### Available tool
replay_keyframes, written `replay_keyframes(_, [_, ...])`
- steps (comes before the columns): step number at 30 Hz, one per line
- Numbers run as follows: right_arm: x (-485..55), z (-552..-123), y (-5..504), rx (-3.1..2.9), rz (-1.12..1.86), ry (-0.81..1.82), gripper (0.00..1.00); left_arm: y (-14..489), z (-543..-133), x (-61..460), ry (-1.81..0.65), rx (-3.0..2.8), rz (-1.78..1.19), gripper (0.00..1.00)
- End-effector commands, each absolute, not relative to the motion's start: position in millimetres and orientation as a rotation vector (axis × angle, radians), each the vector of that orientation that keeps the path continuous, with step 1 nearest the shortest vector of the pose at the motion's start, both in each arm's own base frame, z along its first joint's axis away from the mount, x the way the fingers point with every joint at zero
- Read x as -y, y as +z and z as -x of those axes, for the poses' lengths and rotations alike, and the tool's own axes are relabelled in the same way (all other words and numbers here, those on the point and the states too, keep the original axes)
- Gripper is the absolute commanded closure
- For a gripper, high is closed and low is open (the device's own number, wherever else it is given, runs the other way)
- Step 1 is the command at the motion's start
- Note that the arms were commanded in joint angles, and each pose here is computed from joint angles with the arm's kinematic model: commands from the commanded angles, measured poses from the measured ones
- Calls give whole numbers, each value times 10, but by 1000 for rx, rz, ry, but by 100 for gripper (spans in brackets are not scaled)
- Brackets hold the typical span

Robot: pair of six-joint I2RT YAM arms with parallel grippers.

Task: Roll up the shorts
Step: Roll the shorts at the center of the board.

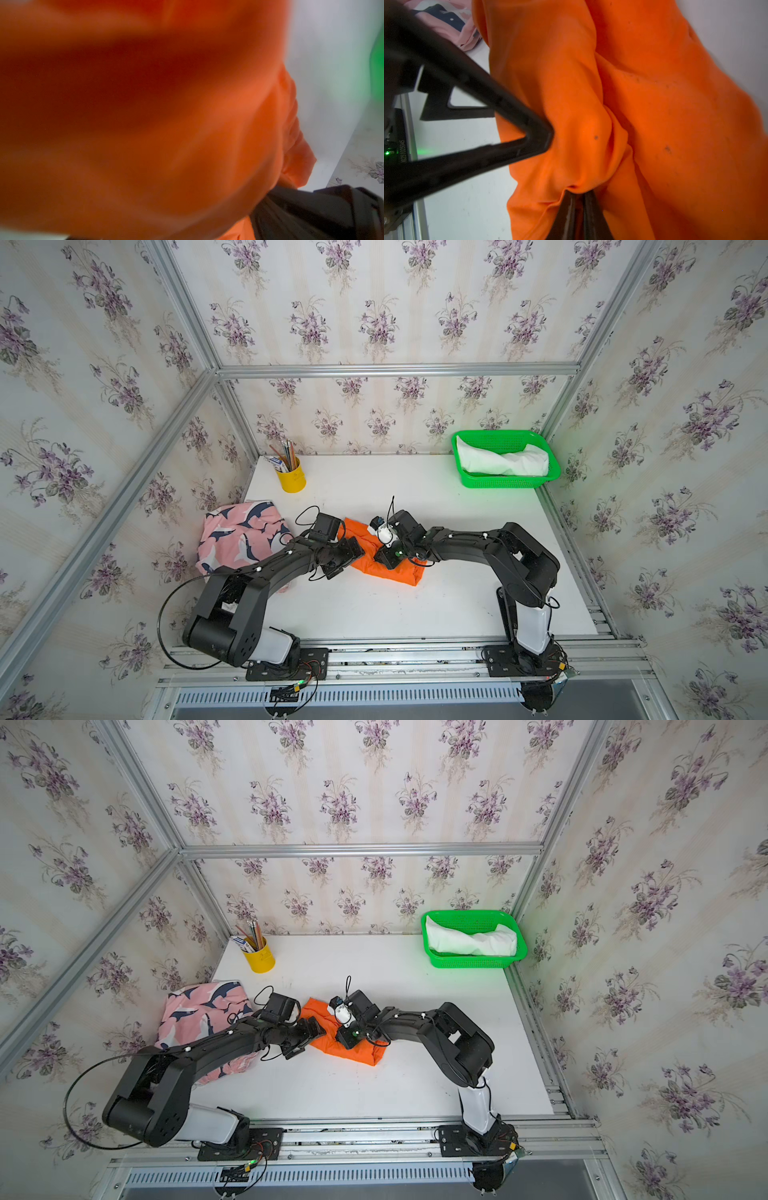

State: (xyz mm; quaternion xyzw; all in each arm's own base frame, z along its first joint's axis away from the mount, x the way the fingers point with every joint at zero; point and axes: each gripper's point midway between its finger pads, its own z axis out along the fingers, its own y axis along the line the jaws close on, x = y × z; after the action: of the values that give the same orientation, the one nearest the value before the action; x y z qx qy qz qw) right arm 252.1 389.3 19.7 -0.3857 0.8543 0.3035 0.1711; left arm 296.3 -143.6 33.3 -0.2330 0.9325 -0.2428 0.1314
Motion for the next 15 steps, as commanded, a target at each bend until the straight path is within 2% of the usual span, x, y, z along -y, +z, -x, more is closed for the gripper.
replay_keyframes(1, [-3458,-2019,-173,-2704,1199,803,86,212,-3085,1227,-555,-2653,744,15])
replay_keyframes(3, [-3417,-1987,-181,-2711,1212,794,86,187,-3113,1178,-540,-2631,772,22])
replay_keyframes(7, [-3372,-2073,-127,-2708,1172,717,84,204,-3110,1188,-552,-2639,774,49])
replay_keyframes(9, [-3353,-2205,-19,-2683,1114,638,80,220,-3070,1189,-551,-2651,766,57])
replay_keyframes(12, [-3368,-2389,330,-2585,1037,508,71,240,-2985,1172,-538,-2680,752,62])
replay_keyframes(15, [-3456,-2402,710,-2414,1066,316,54,248,-2899,1184,-545,-2714,741,62])
